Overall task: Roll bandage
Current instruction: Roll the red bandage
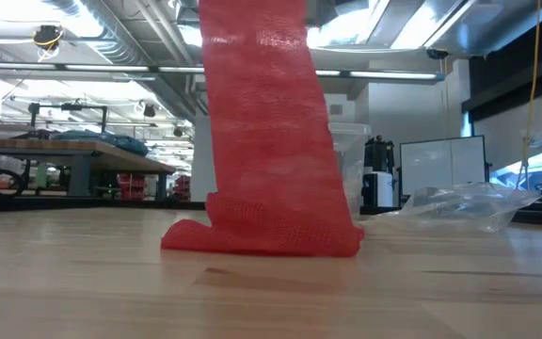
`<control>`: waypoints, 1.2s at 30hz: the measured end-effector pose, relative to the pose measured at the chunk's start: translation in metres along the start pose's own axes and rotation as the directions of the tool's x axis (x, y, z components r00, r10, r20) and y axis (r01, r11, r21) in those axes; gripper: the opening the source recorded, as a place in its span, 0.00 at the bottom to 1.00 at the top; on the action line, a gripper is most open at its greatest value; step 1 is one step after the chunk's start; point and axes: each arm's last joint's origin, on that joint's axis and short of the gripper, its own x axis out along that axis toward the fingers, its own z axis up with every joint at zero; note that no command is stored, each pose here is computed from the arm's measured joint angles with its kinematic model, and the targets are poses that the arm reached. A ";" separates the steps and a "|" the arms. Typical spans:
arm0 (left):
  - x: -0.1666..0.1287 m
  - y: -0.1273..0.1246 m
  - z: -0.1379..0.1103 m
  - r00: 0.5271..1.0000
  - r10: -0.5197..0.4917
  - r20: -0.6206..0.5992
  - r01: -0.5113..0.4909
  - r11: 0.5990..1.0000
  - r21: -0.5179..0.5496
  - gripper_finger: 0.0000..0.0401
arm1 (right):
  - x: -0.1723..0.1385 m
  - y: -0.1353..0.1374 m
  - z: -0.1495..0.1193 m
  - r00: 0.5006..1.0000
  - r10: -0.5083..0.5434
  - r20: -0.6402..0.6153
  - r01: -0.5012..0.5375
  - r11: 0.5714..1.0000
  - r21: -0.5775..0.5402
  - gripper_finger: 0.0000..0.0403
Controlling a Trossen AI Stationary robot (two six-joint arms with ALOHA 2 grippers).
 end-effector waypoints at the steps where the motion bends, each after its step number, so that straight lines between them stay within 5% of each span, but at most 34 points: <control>1: 0.000 0.000 0.000 1.000 -0.001 0.001 0.001 1.000 0.001 0.01 | 0.000 0.000 -0.001 1.000 0.007 -0.005 -0.007 1.000 0.002 0.72; 14: 0.005 0.008 0.004 0.999 0.039 0.037 -0.039 0.999 -0.005 0.01 | 0.022 0.018 -0.030 0.996 0.081 -0.024 -0.081 0.996 0.031 0.66; 20: 0.005 0.008 0.004 0.999 0.038 0.033 -0.038 0.999 -0.013 0.01 | 0.022 0.017 -0.030 0.997 0.080 -0.021 -0.081 0.997 -0.015 0.46; 27: 0.005 0.008 0.004 0.999 0.038 0.034 -0.035 0.995 -0.093 0.01 | 0.022 0.017 -0.035 0.996 0.042 -0.074 -0.052 0.989 -0.141 0.05; 36: -0.008 0.003 0.018 0.995 -0.042 0.087 0.065 0.960 -0.271 0.01 | 0.021 0.015 -0.040 0.989 -0.041 -0.140 0.005 0.969 -0.246 0.02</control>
